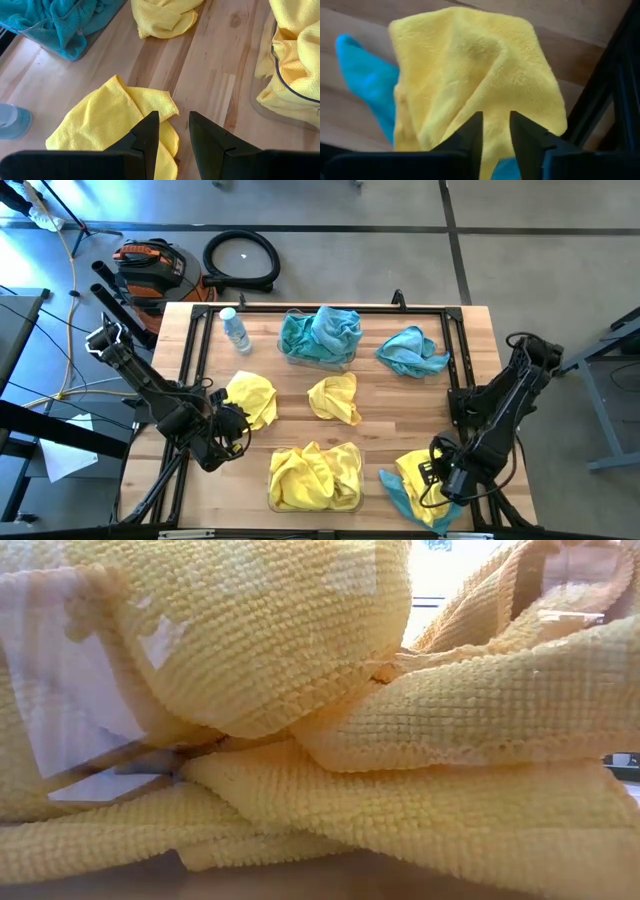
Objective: Sort microfiber towel by color & place in baskets
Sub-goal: Put the yellow towel into the bottom transparent bin
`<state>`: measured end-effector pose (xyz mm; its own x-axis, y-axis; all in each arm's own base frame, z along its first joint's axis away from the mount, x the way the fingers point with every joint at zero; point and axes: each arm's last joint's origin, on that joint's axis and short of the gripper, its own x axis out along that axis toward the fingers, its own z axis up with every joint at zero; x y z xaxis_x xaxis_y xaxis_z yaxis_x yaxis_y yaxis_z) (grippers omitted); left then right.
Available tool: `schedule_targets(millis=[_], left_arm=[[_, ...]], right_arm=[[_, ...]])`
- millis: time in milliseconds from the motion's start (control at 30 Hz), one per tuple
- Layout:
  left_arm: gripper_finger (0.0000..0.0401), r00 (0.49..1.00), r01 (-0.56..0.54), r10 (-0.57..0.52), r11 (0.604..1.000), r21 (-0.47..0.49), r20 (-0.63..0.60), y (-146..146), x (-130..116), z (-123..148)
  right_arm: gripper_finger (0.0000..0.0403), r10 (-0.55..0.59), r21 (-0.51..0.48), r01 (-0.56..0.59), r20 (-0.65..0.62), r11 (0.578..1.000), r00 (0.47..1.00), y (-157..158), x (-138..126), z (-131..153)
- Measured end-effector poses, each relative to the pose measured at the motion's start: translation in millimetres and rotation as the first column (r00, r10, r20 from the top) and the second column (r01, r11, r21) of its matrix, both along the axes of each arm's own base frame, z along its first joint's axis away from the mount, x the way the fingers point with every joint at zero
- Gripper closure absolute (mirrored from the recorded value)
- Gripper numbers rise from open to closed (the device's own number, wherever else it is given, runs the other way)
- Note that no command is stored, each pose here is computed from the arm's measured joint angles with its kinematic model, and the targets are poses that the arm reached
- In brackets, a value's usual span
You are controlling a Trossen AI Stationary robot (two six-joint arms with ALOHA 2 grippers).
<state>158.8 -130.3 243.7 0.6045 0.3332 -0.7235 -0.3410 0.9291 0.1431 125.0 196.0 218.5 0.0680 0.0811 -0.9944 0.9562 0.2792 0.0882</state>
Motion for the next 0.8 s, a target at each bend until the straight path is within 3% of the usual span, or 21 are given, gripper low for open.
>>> schedule_targets(millis=[200, 467, 633, 800], left_arm=[[0.0304, 1.000, -0.001, 0.001, 1.000, 0.000, 0.004, -0.1, 0.2, 0.1], [0.0304, 1.000, -0.006, 0.006, 1.000, 0.007, 0.019, -0.1, 0.8, 0.6], [0.0304, 1.000, -0.006, 0.006, 1.000, 0.006, 0.020, -0.1, 0.8, 0.6], [0.0304, 1.000, -0.007, 0.007, 1.000, 0.006, 0.021, -0.1, 1.0, 0.7]], right_arm=[[0.0263, 0.009, -0.017, -0.009, -0.009, 1.000, 1.000, 6.1, 4.1, -19.0], [0.0245, 0.059, -0.001, -0.059, 0.008, 0.998, 0.998, 15.3, 9.9, -58.6], [0.0261, 0.057, -0.036, -0.058, -0.018, 0.998, 0.998, 14.6, 10.9, -77.5], [0.0334, 0.061, -0.040, -0.061, -0.015, 0.997, 0.998, 13.9, 11.9, -77.4]])
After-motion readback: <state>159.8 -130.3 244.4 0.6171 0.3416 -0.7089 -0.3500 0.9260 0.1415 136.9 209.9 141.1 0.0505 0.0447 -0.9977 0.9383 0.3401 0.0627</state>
